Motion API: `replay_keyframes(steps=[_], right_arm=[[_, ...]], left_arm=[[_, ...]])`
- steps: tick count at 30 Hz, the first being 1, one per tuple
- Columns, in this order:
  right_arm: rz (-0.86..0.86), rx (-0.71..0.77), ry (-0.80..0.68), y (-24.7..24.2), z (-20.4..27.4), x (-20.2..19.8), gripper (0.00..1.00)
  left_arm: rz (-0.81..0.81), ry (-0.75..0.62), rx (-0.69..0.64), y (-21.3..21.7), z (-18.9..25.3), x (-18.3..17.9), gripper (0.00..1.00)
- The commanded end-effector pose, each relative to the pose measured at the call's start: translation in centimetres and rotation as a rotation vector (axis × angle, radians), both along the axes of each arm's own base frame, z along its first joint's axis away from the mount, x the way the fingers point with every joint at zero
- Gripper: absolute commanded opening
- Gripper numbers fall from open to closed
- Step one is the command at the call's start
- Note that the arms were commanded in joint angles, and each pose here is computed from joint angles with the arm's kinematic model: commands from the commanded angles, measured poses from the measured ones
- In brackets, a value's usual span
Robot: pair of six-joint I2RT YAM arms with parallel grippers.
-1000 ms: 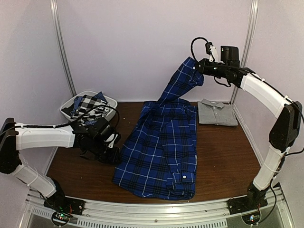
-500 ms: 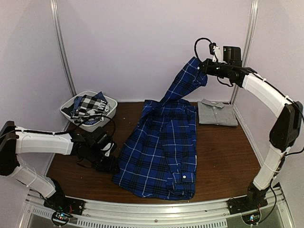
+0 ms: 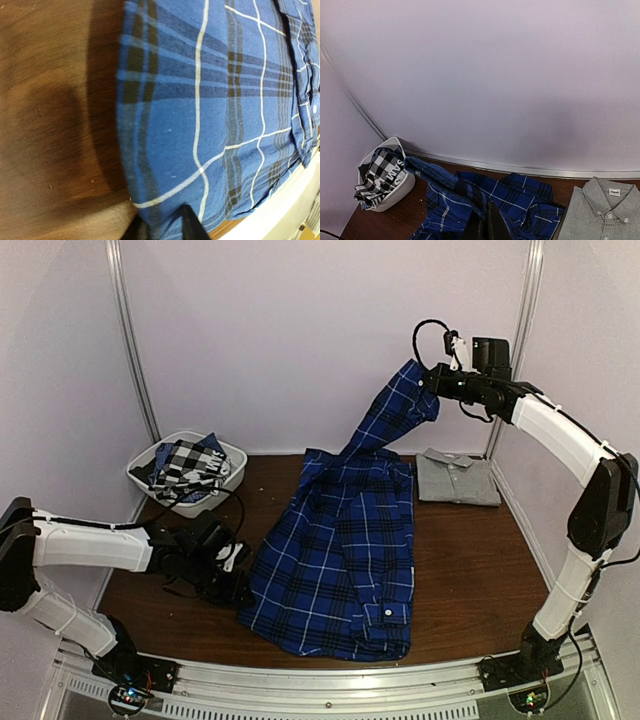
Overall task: Fold and stack the long sleeve shirts
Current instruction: Pick up the 1/3-folded shirt from the center of the board, then fold the 1/3-folded shirt at the center of the board.
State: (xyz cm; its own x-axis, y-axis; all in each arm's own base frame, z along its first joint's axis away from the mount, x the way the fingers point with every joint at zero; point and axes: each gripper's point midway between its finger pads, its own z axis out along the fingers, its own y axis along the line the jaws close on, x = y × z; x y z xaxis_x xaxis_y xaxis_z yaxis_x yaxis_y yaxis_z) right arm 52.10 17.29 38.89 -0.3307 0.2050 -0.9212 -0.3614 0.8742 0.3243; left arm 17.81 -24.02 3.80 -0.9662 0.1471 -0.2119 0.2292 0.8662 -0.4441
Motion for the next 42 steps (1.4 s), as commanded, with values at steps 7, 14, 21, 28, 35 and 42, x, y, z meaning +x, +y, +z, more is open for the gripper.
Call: replay_keyframes(steps=[7,14,21,28,35,42], right_arm=[[0.011,0.024,-0.037,-0.3,1.7,-0.6,0.03],[0.022,0.015,-0.063,-0.3,2.9,-1.1,0.04],[-0.023,-0.042,-0.091,-1.7,3.5,-2.8,0.05],[-0.124,-0.104,-0.137,-4.3,4.6,-5.1,0.06],[-0.175,-0.141,-0.133,-5.5,4.2,-6.2,0.08],[-0.169,-0.141,-0.109,-5.4,3.2,-6.2,0.11]], left_arm=[[-0.052,-0.091,-0.09,-2.2,3.8,1.7,0.0],[-0.214,-0.117,-0.102,-5.4,5.3,1.5,0.0],[-0.415,-0.071,-0.055,-8.7,3.8,-0.7,0.0],[-0.551,-0.034,-0.03,-10.6,2.9,-2.4,0.0],[-0.586,-0.033,-0.033,-11.1,2.8,-2.7,0.22],[-0.538,-0.11,-0.045,-11.1,5.2,-1.4,0.64]])
